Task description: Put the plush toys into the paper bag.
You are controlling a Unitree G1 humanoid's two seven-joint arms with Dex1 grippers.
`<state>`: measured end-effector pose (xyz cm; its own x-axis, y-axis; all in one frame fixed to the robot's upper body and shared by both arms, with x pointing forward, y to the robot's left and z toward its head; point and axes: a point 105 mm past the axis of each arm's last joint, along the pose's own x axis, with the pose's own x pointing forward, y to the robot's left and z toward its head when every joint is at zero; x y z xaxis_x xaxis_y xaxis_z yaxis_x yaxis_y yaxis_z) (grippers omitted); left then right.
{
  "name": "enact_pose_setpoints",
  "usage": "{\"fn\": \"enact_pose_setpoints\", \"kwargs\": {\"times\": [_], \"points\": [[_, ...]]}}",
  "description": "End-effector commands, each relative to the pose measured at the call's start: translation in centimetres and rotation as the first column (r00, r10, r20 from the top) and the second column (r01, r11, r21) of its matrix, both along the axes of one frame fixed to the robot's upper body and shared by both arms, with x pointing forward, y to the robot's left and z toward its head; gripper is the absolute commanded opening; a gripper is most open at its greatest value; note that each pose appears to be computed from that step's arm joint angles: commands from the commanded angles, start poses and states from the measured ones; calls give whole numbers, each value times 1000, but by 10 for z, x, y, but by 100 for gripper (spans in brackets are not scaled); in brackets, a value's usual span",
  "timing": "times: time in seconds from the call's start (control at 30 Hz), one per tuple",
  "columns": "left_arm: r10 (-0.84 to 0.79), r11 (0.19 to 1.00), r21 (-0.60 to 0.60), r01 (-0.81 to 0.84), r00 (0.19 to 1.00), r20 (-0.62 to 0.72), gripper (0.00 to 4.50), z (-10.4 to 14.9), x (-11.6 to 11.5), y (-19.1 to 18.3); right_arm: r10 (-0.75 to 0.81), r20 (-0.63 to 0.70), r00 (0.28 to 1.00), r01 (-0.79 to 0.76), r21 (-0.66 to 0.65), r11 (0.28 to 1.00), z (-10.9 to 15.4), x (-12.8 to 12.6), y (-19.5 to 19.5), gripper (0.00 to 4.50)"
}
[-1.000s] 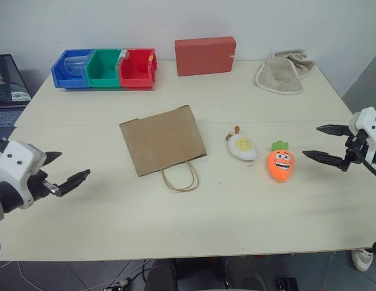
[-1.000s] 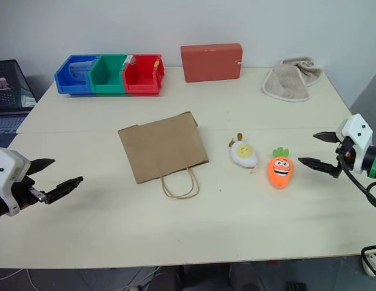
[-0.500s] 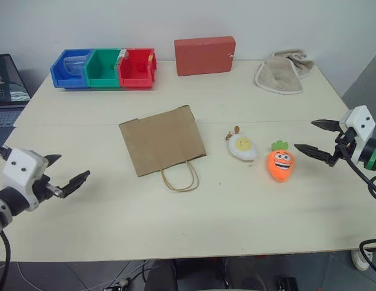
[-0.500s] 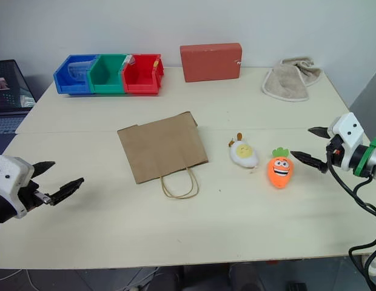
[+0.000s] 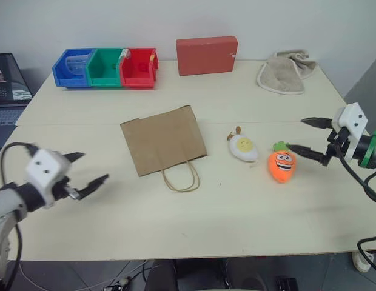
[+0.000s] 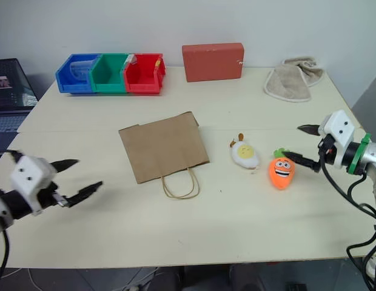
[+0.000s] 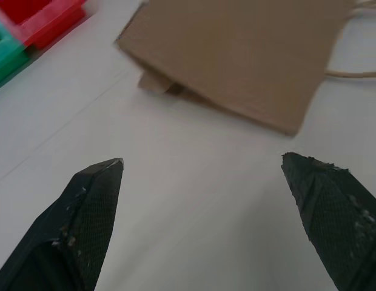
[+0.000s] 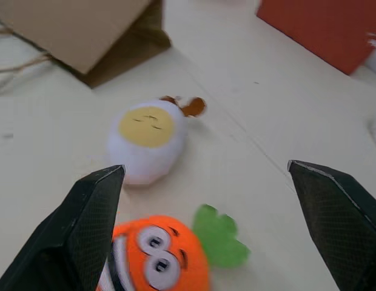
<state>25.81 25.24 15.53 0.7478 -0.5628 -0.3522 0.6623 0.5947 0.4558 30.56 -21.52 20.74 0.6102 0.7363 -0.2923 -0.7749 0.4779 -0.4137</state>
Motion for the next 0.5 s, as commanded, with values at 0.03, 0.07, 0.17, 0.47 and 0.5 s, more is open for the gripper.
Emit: {"fn": "enact_pose_setpoints", "kwargs": {"times": [0.03,0.07,0.17,0.47,0.5], "points": [[-178,982,66,177,984,4,446,-6,-1,-34,89,-31,996,-89,-18,996,8,-23,22,450],[-195,980,53,194,981,14,446,-6,2,-39,105,-50,993,-106,-27,994,5,-29,27,450],[-280,960,32,280,960,-10,446,-16,3,-55,177,-98,979,-181,-34,983,-1,-47,45,450],[-428,903,47,427,904,-8,446,-34,20,-90,193,-118,974,-194,0,981,-6,-63,59,450],[-429,902,51,429,903,-5,446,-37,24,-93,190,-119,975,-191,5,982,-6,-64,59,450]]}}
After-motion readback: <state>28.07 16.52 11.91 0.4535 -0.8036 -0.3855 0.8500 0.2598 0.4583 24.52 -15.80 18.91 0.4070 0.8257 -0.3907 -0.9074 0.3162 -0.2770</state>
